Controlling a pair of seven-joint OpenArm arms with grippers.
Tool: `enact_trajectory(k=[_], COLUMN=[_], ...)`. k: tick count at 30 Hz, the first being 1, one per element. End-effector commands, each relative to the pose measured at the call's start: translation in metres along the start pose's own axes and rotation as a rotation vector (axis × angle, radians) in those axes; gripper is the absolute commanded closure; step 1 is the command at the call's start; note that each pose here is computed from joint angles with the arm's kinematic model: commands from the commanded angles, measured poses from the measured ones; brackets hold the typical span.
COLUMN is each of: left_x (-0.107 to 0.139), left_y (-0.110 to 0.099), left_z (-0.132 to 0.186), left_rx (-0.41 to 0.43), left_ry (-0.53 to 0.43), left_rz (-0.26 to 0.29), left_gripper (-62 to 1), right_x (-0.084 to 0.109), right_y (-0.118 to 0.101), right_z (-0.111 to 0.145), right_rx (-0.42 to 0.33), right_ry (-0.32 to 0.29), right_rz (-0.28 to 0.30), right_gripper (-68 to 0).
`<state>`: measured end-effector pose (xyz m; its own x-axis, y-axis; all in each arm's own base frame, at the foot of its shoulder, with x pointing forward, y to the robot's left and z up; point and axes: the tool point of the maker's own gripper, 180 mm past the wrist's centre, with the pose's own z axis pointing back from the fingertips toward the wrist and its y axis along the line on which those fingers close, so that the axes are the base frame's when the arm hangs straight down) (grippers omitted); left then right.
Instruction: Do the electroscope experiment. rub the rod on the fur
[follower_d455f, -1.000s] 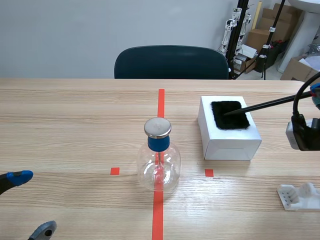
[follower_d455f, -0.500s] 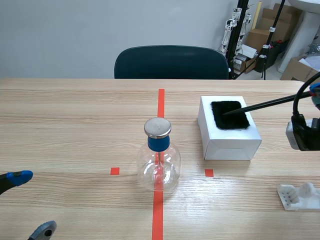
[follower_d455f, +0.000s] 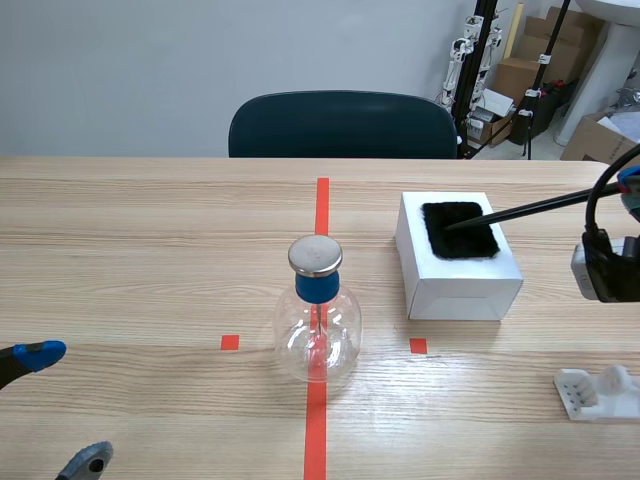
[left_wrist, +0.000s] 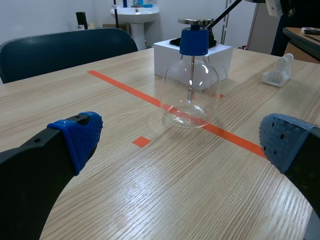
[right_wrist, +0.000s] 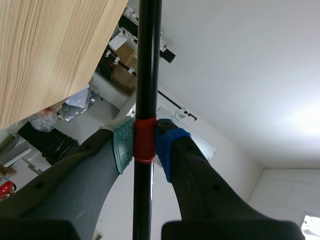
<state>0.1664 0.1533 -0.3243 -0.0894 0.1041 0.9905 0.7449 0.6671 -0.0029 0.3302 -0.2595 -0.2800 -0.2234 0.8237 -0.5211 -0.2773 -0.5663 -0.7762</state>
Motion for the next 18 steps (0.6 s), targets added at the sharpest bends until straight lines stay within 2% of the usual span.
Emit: enact_trajectory(k=[1,3,5,10,12,14,18], left_x=[0.005,0.005,0.005,0.005,0.005,0.005,0.005], left_y=[0.004,0.004,0.004,0.004,0.004,0.004,0.004], left_z=[0.001,0.001,0.001,0.001,0.001,0.001,0.001], left_rx=[0.007,0.007,0.007,0.007,0.007,0.007,0.007], left_ry=[-0.017,-0.017,-0.017,-0.017,-0.017,-0.017,-0.017], left_rz=[-0.008,-0.008,-0.008,-0.008,-0.008,-0.008,-0.008], left_gripper=[-62.3,-62.3,-62.3,-62.3,-62.3,-62.3,-62.3], right_x=[-0.017,-0.027,-0.027,0.001,0.005,0.000,-0.025], right_y=[-0.005,-0.005,-0.005,-0.004,-0.004,-0.004,-0.005], right_z=[0.000,0.001,0.001,0.000,0.000,0.000,0.001], right_rx=[-0.005,-0.006,-0.006,-0.004,-0.003,-0.004,-0.006], right_ry=[0.071,0.122,0.122,-0.031,-0.055,-0.027,0.114], right_rz=[0.032,0.032,0.032,0.032,0.032,0.032,0.032], right_gripper=[0.0,0.0,0.0,0.0,0.0,0.0,0.0])
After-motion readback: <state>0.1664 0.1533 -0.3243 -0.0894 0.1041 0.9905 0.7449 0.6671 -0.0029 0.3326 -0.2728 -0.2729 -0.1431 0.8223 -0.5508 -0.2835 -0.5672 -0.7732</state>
